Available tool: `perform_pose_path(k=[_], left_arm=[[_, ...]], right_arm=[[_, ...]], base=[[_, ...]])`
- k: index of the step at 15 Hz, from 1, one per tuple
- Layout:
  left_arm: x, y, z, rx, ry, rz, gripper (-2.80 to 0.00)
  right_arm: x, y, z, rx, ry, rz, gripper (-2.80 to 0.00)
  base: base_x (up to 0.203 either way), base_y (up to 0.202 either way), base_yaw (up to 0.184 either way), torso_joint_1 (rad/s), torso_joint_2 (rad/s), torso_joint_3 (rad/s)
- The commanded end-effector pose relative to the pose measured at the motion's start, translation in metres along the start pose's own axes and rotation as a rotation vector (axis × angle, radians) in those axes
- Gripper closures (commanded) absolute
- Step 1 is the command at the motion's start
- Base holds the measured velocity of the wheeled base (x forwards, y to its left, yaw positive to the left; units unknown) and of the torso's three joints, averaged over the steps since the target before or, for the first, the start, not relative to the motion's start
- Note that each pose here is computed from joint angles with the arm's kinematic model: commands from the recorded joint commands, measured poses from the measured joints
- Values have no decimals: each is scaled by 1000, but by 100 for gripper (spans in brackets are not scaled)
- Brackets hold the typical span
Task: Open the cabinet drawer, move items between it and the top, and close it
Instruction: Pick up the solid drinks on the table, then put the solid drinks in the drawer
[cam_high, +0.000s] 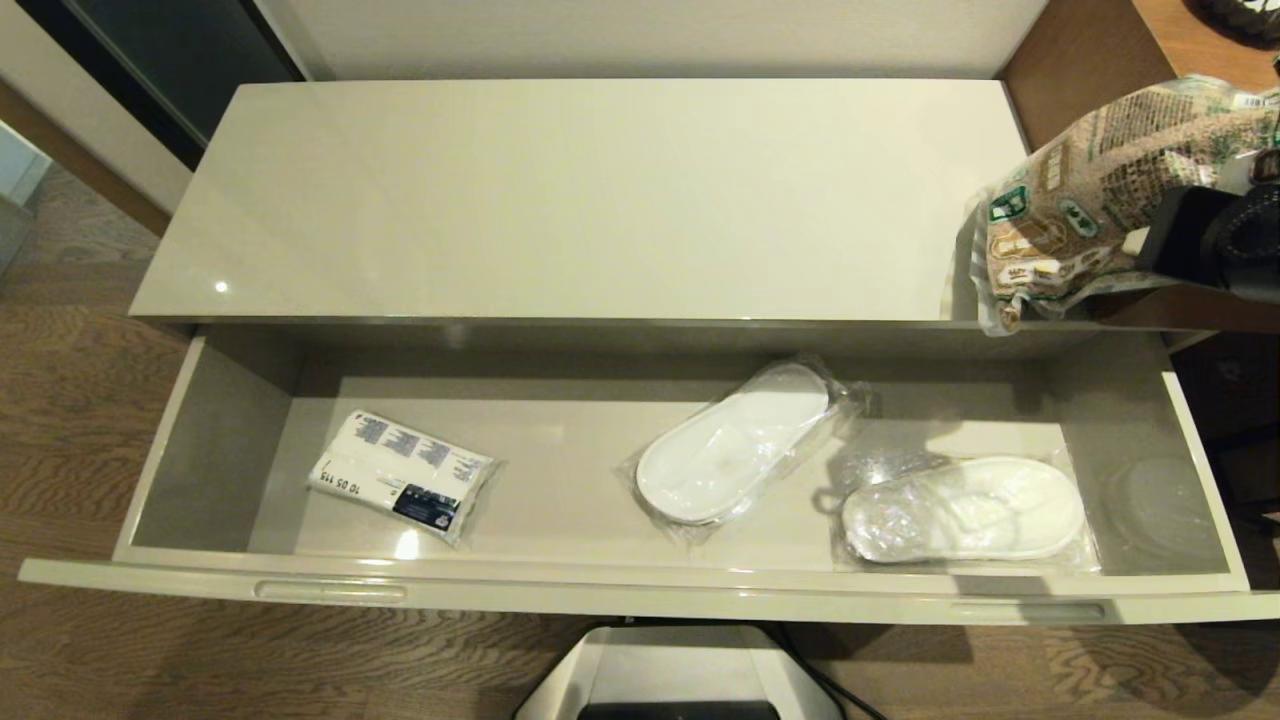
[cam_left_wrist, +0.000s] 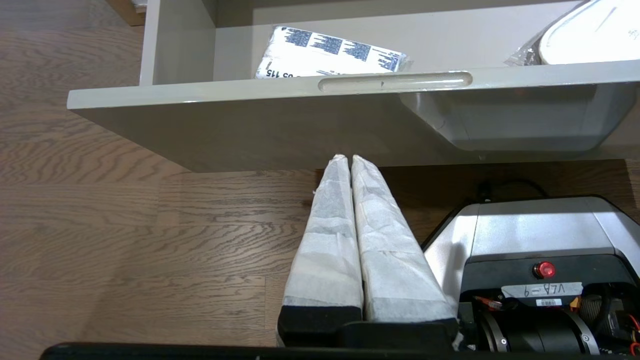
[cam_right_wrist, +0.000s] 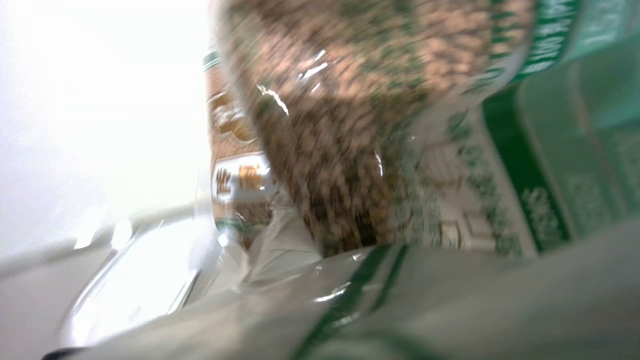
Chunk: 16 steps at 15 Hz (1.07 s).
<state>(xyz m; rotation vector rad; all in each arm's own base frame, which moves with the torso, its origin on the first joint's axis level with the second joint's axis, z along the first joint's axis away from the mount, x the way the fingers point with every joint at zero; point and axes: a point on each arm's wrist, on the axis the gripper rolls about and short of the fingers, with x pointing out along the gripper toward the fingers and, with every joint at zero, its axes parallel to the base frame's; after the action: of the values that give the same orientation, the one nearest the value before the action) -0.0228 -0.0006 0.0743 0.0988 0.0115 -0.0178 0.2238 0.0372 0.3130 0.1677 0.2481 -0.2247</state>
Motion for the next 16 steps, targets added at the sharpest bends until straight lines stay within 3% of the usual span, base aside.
perform_pose_path(k=[1, 5, 9, 16], left_arm=[[0, 0, 0, 1, 0, 0, 0], [0, 0, 0, 1, 0, 0, 0], [0, 0, 0, 1, 0, 0, 0], [0, 0, 0, 1, 0, 0, 0]], right_arm=[[-41, -1, 2, 2, -7, 75, 0], [-85, -15, 3, -13, 26, 119, 0], [-126, -33, -13, -75, 113, 190, 0], [-124, -43, -51, -119, 222, 168, 0]], base=[[0, 0, 0, 0, 0, 0], [0, 0, 0, 0, 0, 0], [0, 0, 0, 0, 0, 0], [0, 0, 0, 0, 0, 0]])
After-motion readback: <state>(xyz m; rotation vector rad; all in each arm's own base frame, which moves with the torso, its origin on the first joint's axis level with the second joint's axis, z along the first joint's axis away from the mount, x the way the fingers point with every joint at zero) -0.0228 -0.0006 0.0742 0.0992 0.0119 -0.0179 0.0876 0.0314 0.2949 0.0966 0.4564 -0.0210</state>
